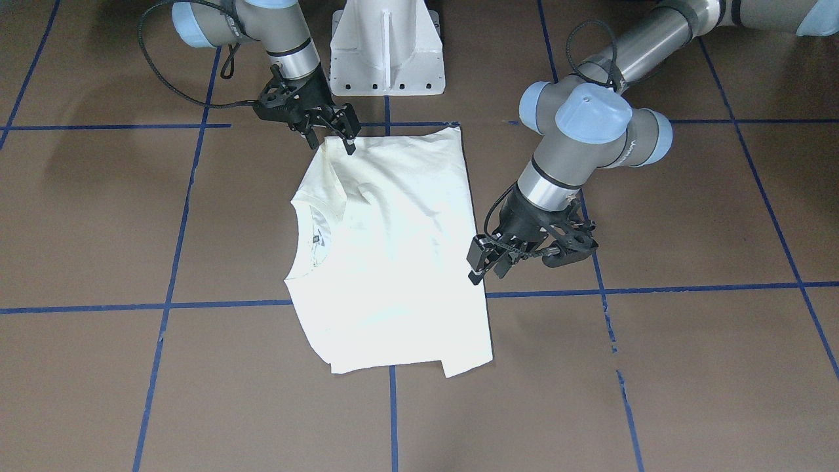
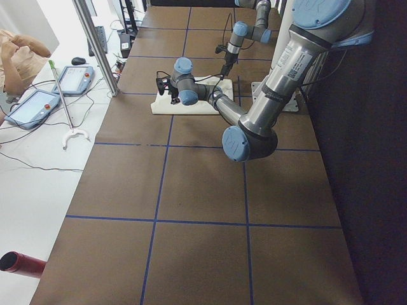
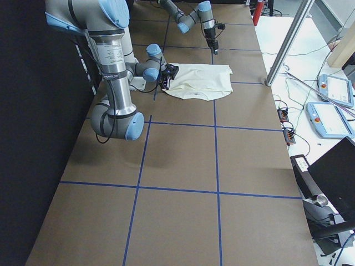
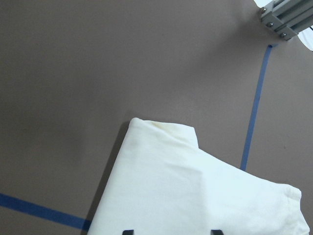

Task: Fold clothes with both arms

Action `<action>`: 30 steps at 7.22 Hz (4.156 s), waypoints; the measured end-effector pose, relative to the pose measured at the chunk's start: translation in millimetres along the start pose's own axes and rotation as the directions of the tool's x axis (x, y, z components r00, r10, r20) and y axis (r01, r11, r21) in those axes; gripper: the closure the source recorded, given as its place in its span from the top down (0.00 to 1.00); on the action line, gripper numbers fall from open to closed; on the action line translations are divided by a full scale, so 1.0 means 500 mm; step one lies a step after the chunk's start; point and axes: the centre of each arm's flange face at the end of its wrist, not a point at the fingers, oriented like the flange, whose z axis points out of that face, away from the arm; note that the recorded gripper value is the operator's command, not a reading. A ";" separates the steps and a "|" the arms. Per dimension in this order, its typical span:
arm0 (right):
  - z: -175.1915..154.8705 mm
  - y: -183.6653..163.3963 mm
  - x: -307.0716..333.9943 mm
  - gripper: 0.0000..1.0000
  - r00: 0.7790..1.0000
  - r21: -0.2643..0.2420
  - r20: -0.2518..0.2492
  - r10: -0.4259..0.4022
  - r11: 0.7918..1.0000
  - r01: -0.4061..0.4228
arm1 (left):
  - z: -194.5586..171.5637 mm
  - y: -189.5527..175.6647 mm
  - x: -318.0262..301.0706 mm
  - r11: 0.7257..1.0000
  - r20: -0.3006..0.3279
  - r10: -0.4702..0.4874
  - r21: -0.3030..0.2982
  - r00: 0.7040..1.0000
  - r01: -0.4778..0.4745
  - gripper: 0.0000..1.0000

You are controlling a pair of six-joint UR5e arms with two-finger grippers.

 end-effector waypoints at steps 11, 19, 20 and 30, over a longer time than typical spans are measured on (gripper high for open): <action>0.002 0.034 0.016 0.00 0.999 -0.010 -0.052 -0.012 1.000 0.011 | -0.025 0.002 0.004 1.000 -0.018 0.000 0.006 1.000 0.000 0.59; -0.116 0.082 0.024 0.00 0.998 -0.064 -0.029 0.062 0.996 -0.063 | -0.155 0.343 -0.160 0.970 0.023 -0.067 -0.233 0.997 0.071 0.60; -0.116 0.082 0.025 0.00 0.998 -0.063 -0.029 0.061 0.996 -0.063 | -0.123 0.407 -0.171 0.968 0.091 -0.045 -0.240 0.995 0.065 0.58; -0.124 0.086 0.014 0.00 0.998 -0.072 -0.018 0.063 0.995 -0.064 | -0.047 0.607 -0.213 0.952 0.245 0.057 -0.305 0.968 0.021 0.31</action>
